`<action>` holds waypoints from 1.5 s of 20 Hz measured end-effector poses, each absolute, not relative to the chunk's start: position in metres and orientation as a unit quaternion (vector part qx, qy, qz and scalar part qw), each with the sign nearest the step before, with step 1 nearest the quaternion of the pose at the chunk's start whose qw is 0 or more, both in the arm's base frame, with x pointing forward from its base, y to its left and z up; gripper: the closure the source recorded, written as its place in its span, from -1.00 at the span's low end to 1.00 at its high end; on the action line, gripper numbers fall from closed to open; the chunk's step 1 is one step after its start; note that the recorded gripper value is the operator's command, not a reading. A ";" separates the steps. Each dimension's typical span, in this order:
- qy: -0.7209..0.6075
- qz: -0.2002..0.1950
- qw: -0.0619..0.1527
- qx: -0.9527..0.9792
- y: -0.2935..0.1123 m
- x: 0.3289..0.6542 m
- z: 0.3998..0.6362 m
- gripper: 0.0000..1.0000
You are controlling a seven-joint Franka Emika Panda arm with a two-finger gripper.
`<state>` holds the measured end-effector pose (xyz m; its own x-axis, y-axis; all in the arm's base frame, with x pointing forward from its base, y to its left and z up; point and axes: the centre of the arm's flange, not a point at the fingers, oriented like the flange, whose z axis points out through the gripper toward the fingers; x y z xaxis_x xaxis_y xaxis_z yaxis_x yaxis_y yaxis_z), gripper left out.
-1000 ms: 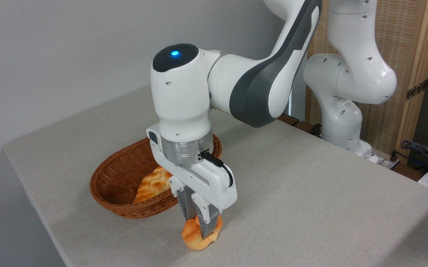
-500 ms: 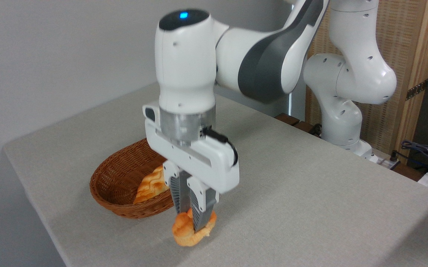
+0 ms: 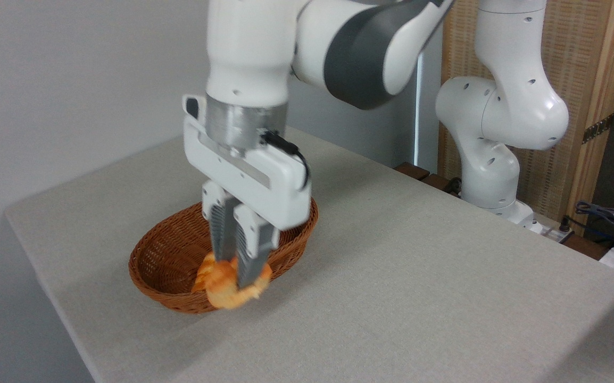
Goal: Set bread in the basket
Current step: 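Lift the held roll and carry it over the wicker basket, then lower the roll into the basket beside the pastry and open the gripper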
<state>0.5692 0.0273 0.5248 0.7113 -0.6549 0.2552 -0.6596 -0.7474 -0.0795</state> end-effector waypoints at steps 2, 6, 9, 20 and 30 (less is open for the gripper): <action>-0.372 0.138 0.016 0.918 0.002 0.568 0.529 0.19; -0.388 0.134 0.025 0.912 -0.047 0.565 0.528 0.20; -0.390 0.125 0.035 0.912 -0.085 0.561 0.523 0.20; -0.407 0.057 0.066 0.909 -0.143 0.550 0.481 -1.00; -0.405 0.047 0.071 0.910 -0.143 0.553 0.469 -1.00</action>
<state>0.5530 -0.1428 0.4686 0.6673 -0.7310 0.1427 -0.7443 -0.6616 0.0912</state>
